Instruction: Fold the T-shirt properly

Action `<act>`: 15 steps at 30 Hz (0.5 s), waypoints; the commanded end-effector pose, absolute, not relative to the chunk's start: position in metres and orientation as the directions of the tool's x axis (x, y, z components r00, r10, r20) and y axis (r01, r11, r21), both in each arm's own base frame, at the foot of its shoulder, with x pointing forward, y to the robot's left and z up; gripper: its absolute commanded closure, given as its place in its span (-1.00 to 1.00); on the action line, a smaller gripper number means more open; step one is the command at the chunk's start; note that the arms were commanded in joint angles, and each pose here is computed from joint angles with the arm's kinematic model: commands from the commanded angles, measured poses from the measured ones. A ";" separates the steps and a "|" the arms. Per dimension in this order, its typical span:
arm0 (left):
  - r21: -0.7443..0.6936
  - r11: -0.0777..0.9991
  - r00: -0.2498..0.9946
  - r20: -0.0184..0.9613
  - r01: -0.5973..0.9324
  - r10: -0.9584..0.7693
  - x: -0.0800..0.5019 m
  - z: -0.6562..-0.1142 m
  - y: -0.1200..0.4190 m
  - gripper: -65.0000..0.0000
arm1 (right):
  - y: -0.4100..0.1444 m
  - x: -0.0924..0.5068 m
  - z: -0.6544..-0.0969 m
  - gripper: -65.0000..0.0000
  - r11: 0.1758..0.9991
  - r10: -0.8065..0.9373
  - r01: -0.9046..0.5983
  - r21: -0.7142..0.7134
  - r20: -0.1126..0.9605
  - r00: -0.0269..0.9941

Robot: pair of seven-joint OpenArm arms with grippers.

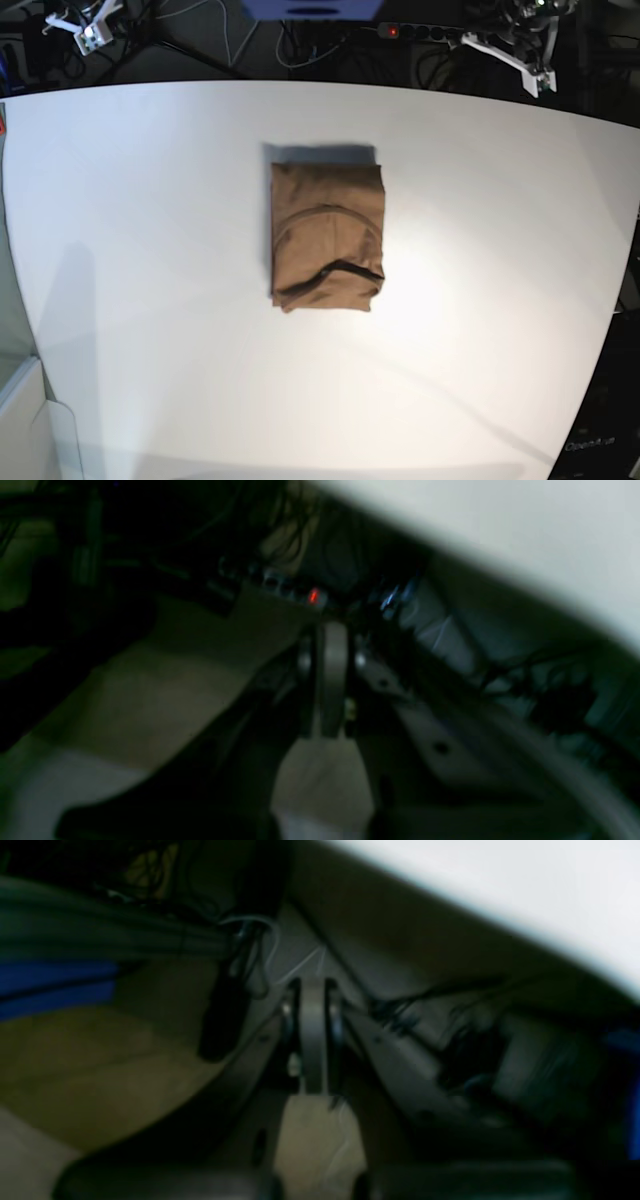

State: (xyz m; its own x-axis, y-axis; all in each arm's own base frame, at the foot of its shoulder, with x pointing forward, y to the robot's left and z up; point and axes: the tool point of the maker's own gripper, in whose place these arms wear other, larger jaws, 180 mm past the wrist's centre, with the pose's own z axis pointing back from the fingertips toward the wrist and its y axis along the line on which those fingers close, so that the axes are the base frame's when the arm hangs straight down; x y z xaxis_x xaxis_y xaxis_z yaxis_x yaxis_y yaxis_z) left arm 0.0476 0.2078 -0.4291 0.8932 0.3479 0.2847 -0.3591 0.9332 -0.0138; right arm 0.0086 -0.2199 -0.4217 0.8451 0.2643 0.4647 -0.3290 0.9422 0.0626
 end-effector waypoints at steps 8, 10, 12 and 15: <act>0.162 0.954 0.959 0.178 -0.251 0.222 -0.023 -0.505 0.233 0.93 | -0.205 -0.059 -0.506 1.00 0.965 0.059 -0.141 0.220 0.341 0.938; 0.203 0.961 0.977 0.144 -0.187 0.160 -0.041 -0.530 0.235 0.93 | -0.199 -0.076 -0.530 1.00 0.964 0.005 -0.085 0.250 0.304 0.953; 0.239 0.963 0.986 0.137 -0.127 0.096 -0.053 -0.552 0.238 0.93 | -0.192 -0.092 -0.553 1.00 0.958 -0.050 -0.027 0.285 0.260 0.964; 0.272 0.962 0.995 0.101 -0.028 0.000 -0.072 -0.582 0.239 0.93 | -0.183 -0.100 -0.583 1.00 0.936 -0.188 0.107 0.334 0.221 0.957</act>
